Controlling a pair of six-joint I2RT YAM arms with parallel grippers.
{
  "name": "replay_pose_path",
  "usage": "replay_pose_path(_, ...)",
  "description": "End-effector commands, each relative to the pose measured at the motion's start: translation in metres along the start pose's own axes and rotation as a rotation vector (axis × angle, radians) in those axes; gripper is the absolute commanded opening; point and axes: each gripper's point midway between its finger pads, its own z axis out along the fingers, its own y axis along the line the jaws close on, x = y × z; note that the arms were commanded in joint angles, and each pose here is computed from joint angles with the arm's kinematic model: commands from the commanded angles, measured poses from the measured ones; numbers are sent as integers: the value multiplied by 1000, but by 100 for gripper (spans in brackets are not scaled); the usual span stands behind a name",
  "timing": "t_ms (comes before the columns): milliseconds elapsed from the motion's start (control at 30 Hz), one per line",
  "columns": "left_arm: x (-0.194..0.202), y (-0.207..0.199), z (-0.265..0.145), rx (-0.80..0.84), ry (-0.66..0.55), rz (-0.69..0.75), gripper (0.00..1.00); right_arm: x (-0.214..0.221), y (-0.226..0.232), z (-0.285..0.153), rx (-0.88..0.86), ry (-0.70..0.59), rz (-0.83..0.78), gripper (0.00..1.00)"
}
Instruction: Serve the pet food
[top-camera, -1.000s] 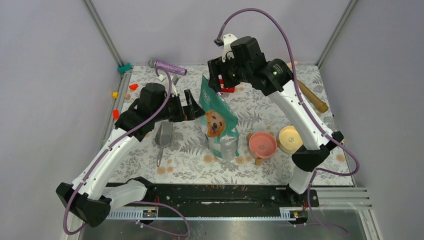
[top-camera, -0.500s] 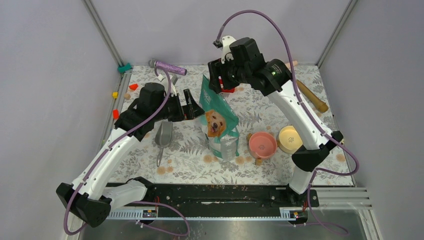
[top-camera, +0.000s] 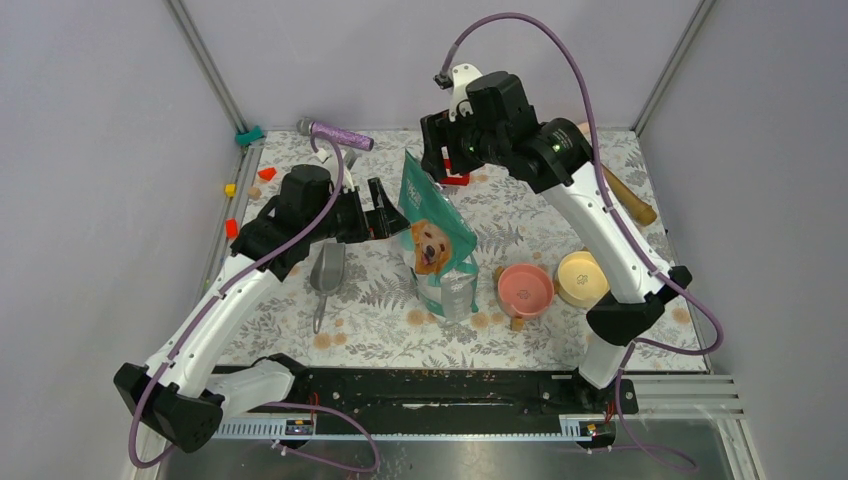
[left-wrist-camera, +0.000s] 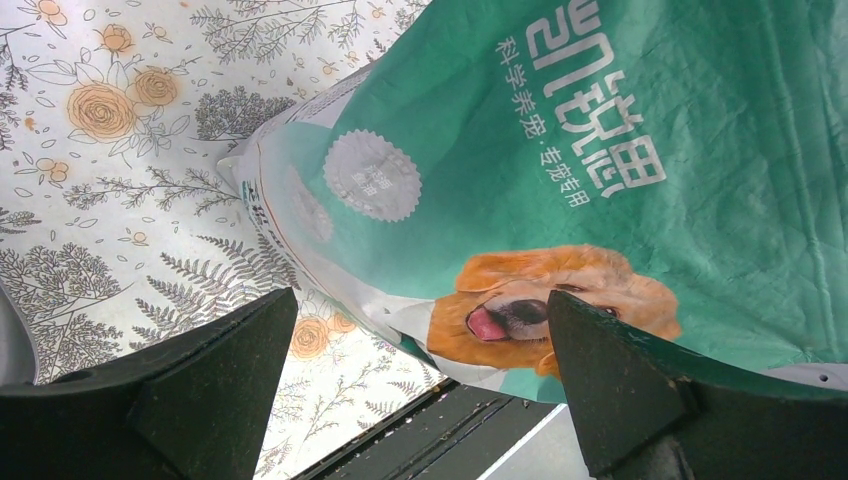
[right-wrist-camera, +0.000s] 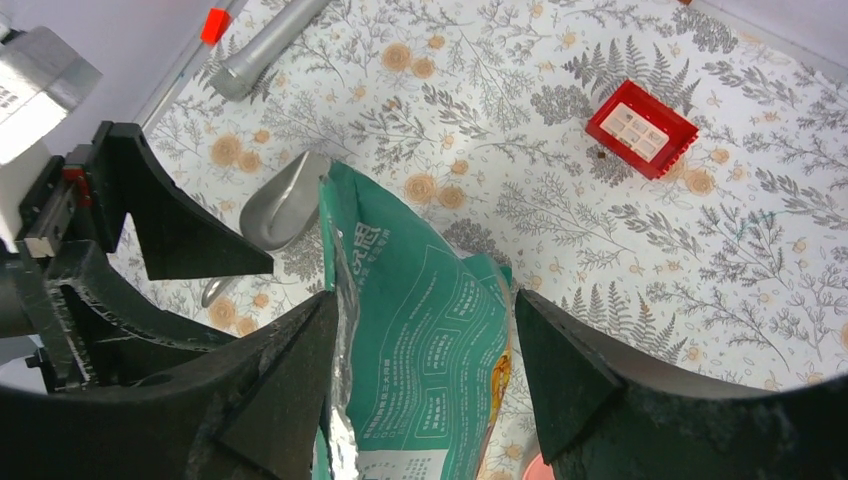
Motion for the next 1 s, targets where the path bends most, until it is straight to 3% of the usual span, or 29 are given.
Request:
replay_pose_path(0, -11, -5, 0, 26, -45, 23, 99, -4, -1, -5, -5, -22, 2, 72)
replay_pose_path(633, -12, -2, 2, 17, -44, 14, 99, 11, 20, -7, -122, 38, 19, 67)
replay_pose_path(800, -12, -1, 2, 13, -46, 16, 99, 19, 11, -1, -81, 61, 9, 58)
replay_pose_path(967, -14, 0, 2, 9, -48, 12, 99, 27, 17, -5, -111, 97, 17, 55)
